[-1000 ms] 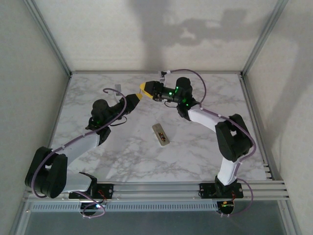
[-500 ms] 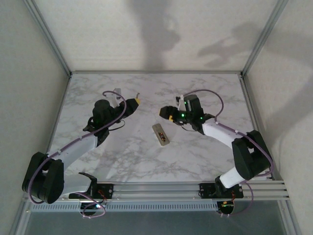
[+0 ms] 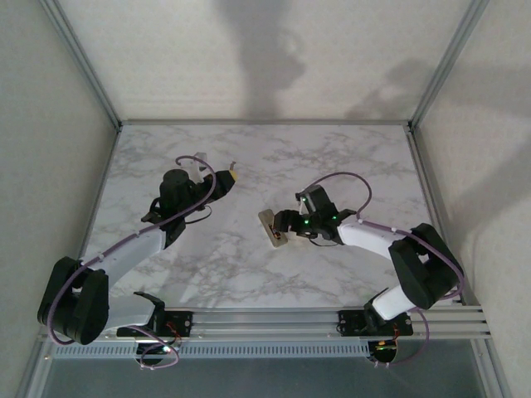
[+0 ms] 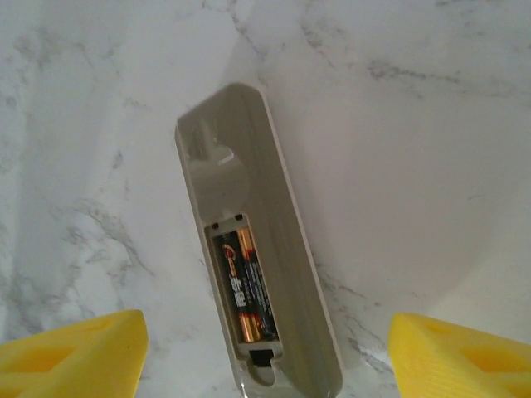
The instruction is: Load the batteries into the remote control
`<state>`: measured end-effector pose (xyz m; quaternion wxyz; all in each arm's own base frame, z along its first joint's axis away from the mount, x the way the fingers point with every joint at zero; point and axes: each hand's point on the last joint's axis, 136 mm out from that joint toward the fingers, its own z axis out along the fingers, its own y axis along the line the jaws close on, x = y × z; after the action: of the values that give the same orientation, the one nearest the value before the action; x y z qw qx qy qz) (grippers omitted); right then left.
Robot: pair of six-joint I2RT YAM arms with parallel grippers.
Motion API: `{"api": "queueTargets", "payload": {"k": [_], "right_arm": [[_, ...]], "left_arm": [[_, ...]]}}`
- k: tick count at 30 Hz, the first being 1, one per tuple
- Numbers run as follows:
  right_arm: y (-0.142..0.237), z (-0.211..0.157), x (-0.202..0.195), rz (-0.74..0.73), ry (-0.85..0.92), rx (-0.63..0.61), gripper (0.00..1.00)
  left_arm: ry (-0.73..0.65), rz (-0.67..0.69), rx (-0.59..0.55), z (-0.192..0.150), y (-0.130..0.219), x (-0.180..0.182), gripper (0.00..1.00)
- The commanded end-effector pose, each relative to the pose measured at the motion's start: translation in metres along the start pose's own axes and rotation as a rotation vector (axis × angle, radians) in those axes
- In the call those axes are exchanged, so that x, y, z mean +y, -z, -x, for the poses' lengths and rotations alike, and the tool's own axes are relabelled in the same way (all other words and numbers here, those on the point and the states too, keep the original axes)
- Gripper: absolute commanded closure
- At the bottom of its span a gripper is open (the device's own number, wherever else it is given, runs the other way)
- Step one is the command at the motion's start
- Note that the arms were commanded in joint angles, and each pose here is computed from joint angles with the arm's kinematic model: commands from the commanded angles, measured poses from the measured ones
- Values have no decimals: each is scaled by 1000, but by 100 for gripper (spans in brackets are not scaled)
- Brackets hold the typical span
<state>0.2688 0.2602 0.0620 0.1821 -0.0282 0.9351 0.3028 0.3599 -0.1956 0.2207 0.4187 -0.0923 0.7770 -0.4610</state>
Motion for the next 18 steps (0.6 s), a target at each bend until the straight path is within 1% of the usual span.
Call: {"api": "queueTargets", "payload": {"k": [1,4,5,12,16,18], "right_arm": [[-3,-9,-10,-143,96,12,22],[-1,-10,-22,-256,166,7,20],[-2,-17,-18,-274,208,21,19],[-8,-34,-17,-413,401,66,15],[-14,-36,-19,-471,444,75,14],[-15,-33,-28,-530,449,78,14]], "left_arm": [[-27,-3,-3,1,-2,-3,70],[-25,-6,1,1,-3,-3,70],[-25,-5,2,0,-3,-3,71],[-24,-8,5,-1,-4,-3,71],[-21,-10,9,-2,-5,-3,71],[-23,-9,11,-2,-5,-3,71]]}}
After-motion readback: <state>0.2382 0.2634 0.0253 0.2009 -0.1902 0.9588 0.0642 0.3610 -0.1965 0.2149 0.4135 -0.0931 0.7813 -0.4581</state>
